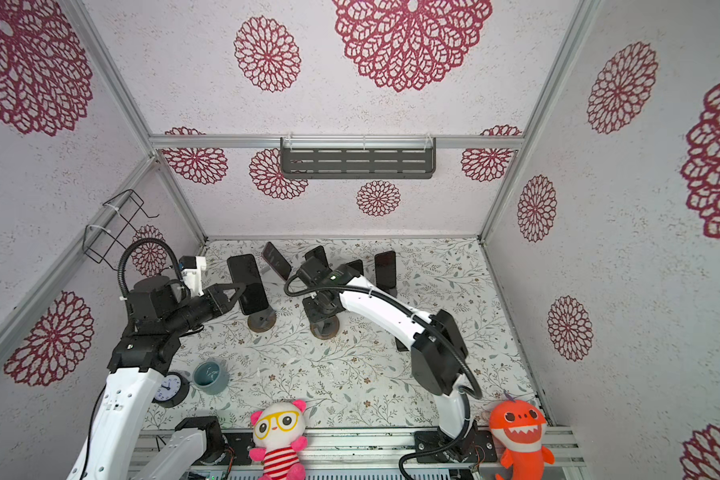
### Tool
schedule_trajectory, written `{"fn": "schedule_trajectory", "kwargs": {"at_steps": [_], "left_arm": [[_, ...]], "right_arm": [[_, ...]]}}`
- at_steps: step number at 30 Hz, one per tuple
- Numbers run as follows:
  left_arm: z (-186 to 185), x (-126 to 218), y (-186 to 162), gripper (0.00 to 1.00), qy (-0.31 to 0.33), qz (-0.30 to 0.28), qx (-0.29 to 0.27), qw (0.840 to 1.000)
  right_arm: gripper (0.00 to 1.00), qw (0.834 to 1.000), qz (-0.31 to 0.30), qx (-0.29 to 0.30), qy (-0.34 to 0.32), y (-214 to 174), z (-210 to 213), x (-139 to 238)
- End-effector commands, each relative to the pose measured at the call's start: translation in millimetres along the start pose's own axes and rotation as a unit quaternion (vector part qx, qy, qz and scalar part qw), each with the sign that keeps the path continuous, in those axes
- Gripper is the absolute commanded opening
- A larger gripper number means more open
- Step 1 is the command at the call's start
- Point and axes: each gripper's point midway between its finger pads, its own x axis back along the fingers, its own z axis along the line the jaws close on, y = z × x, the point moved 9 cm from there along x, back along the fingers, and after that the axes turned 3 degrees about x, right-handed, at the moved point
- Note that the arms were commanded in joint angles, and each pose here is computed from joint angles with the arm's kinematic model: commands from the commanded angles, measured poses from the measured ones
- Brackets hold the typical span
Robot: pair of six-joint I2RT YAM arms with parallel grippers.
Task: Remove the phone from the phone stand
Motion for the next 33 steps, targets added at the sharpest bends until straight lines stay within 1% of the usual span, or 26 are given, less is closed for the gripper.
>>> {"fn": "schedule_trajectory", "kwargs": {"at_steps": [1, 6, 11, 13, 14, 15, 19, 20, 23, 26, 30, 33], "left_arm": [[-3.6, 9.9, -0.1, 0.0, -0.016, 0.001, 0.009, 1.0], [-0.7, 16.4, -1.3, 0.0, -0.004, 0.005, 0.01, 1.0], [1.2, 18.3, -5.9, 0.0, 0.003, 0.011, 0.007, 1.0], [1.2, 18.7, -6.7, 0.0, 0.003, 0.011, 0.007, 1.0], [0.9, 19.0, -6.7, 0.0, 0.002, 0.011, 0.008, 1.0], [-0.2, 19.7, -6.0, 0.0, 0.001, 0.01, 0.006, 1.0], [-9.0, 22.7, -2.3, 0.0, -0.017, 0.012, -0.002, 1.0], [-11.1, 23.2, -1.9, 0.0, -0.023, 0.015, -0.002, 1.0], [-20.3, 19.7, -2.5, 0.0, -0.037, 0.03, -0.006, 0.999], [-39.1, 10.2, -6.4, 0.0, -0.045, 0.044, -0.029, 0.998], [-71.0, -18.3, -17.8, 0.0, -0.071, 0.081, -0.042, 0.993], [-93.2, -43.6, -31.0, 0.0, -0.086, 0.113, -0.058, 0.988]], "right_arm": [[0.0, 0.999, -0.041, 0.022, 0.018, 29.4, 11.3, 4.3], [0.0, 0.998, -0.041, 0.026, 0.035, 47.2, 19.8, -17.3], [0.01, 0.999, -0.022, 0.026, 0.042, 45.0, 19.9, -28.5], [0.21, 0.998, -0.023, 0.029, 0.041, 45.1, 19.1, -24.3], [0.3, 0.998, -0.026, 0.031, 0.041, 45.3, 19.8, -21.6], [0.37, 0.998, -0.032, 0.033, 0.042, 46.9, 19.5, -16.1], [0.58, 0.997, -0.064, 0.032, 0.039, 54.0, 13.9, 11.2], [0.6, 0.996, -0.071, 0.034, 0.036, 55.0, 12.2, 18.6], [0.63, 0.995, -0.094, 0.036, 0.014, 54.8, -0.3, 49.6], [0.63, 0.994, -0.109, 0.023, -0.013, 45.6, -25.9, 78.7], [0.64, 0.992, -0.122, -0.006, -0.042, 21.1, -72.6, 112.7], [0.65, 0.992, -0.115, -0.029, -0.051, -0.1, -109.4, 121.9]]}}
